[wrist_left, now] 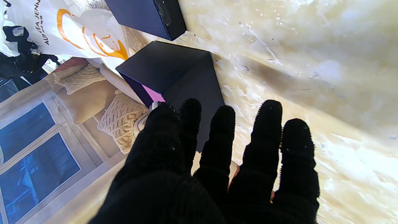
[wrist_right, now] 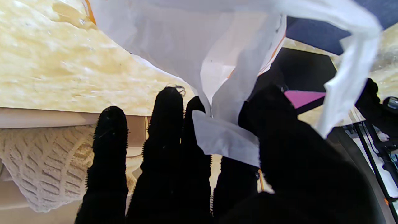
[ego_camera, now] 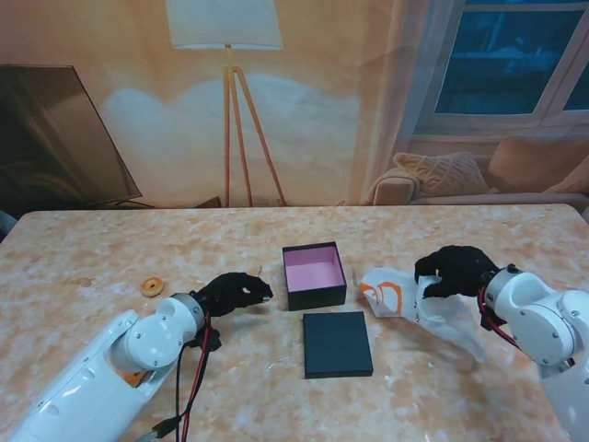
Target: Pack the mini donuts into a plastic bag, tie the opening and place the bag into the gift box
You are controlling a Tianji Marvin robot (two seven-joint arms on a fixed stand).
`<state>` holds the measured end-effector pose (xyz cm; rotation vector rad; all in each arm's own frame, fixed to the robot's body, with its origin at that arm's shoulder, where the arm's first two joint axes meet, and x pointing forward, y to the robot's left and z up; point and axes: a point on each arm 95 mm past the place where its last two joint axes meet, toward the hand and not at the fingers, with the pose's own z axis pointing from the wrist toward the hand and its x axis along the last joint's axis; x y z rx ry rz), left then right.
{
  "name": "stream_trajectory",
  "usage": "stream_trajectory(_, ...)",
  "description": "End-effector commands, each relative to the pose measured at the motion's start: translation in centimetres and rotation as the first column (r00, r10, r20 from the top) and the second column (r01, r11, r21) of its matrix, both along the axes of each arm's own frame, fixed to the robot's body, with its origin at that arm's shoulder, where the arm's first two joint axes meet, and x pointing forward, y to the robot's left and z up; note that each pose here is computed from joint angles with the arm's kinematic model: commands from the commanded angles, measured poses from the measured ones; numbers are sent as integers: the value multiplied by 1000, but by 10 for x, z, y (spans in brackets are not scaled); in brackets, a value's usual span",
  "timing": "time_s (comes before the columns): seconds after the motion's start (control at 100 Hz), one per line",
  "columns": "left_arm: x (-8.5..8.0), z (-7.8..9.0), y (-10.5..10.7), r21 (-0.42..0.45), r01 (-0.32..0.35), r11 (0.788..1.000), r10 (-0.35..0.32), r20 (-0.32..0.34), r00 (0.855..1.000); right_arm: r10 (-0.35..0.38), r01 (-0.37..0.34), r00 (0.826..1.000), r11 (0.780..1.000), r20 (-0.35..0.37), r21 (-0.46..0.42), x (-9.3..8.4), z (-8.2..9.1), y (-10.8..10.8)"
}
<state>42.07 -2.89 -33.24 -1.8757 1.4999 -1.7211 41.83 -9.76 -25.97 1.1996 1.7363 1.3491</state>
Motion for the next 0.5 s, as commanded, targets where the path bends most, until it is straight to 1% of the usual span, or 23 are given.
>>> stream_trajectory(0.0, -2, 0, -2, -2, 13, 1000, -13, -5, 1000, 17, -17, 1000, 999, -12, 31, -4, -2, 7)
stream_trajectory(0.13, -2, 1, -2, -2, 14, 1000, -14, -4, 1000, 9, -5, 999, 992, -33, 123, -4, 2, 11)
stream_trajectory(0.25, -3, 1, -2, -2, 16, 1000, -16, -2, 1000, 1, 4, 999, 990, -37, 144, -2, 3, 12)
stream_trajectory(0.39, -4, 2, -2, -6, 19, 1000, -19, 1, 1000, -38, 44, 999, 983, -36, 177, -2, 8, 14)
stream_trajectory(0.49, -7, 4, -1, -18, 28, 999, -28, 9, 1000, -60, 65, 998, 976, -31, 206, -2, 11, 15)
